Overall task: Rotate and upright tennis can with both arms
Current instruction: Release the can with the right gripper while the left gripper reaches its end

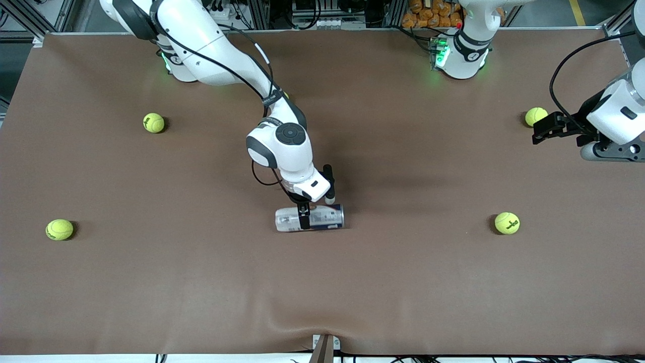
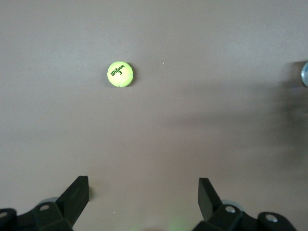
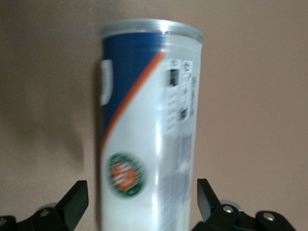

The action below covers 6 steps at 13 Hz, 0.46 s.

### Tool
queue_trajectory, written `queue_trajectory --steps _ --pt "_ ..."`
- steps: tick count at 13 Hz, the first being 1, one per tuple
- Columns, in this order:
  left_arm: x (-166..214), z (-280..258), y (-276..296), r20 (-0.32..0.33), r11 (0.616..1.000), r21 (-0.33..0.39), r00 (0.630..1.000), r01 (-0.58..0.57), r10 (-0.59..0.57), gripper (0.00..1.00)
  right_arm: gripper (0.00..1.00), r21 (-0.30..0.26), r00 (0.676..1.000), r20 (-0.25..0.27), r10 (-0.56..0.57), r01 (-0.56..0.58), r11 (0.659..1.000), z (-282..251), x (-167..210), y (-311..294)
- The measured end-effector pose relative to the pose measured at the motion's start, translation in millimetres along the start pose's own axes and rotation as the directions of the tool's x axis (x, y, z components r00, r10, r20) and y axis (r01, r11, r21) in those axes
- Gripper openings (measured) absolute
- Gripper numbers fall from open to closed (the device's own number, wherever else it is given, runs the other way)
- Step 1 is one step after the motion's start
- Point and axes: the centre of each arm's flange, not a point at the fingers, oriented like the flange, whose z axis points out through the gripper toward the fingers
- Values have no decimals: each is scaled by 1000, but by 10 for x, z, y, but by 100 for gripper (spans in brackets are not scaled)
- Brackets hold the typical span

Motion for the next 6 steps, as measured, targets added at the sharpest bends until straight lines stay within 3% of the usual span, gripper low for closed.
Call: queue_trajectory --steps 6 --pt "52 86 14 12 1000 -3 1000 -4 4 100 100 -7 1000 -8 0 0 1000 -16 12 14"
